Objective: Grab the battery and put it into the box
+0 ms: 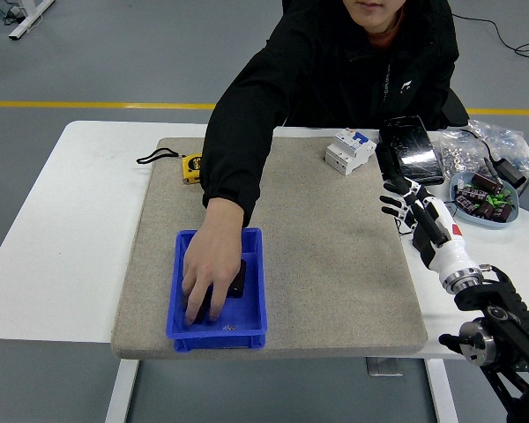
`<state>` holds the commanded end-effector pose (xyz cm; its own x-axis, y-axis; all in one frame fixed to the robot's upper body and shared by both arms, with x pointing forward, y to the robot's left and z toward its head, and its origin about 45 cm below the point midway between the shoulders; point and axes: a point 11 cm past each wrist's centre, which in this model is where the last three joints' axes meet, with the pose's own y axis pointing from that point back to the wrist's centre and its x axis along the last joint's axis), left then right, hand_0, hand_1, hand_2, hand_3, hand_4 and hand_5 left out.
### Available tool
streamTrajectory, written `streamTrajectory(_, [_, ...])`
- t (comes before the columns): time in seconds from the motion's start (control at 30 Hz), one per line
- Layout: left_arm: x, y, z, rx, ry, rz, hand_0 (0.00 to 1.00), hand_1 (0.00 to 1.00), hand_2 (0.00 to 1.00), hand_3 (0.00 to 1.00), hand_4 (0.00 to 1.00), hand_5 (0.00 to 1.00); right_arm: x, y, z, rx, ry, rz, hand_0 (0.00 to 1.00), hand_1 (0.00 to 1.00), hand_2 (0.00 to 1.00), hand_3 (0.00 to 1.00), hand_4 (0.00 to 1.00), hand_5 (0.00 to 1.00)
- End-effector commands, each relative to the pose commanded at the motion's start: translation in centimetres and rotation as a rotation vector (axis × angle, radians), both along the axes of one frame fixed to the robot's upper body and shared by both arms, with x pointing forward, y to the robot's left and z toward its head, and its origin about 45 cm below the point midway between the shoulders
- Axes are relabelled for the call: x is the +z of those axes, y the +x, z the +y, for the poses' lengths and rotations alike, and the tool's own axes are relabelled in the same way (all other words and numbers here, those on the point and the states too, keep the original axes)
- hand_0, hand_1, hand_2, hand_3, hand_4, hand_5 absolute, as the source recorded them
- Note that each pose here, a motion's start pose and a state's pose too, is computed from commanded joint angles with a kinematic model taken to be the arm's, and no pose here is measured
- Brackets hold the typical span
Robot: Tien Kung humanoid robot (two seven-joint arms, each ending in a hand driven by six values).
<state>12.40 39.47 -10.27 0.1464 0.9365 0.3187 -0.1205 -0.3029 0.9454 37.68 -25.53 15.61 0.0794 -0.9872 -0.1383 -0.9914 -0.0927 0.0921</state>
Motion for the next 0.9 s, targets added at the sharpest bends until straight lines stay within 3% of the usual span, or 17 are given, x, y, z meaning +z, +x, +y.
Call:
streamTrajectory(0.03, [0.0,0.02,0.0,-0.001,0.000,0.000,0.728,0.697,0.657,0.584,0.631,0.539,0.0,-0.1,-0.1,-0.003,0.004,-0.001,0.854,0.806,0.827,0.847,0.998,0.960])
streamTrajectory(0.33, [-0.1,-0.08,-0.3,-0.013,-0.008,0.005,0.727,0.697,0.657,0.585,0.630,0.538,-0.6,-1.0,-1.4,-0.036,-0.004,-0.006,0.866,0.824,0.843,0.868,0.998,0.936])
streamTrajectory(0.9, [-0.2,0.08,-0.5,0.008,-0.012,-0.014,0.726,0.695,0.650,0.584,0.631,0.537,-1.0,-1.3,-1.1,-0.034,-0.009,0.004,0.873,0.825,0.846,0.870,0.998,0.936])
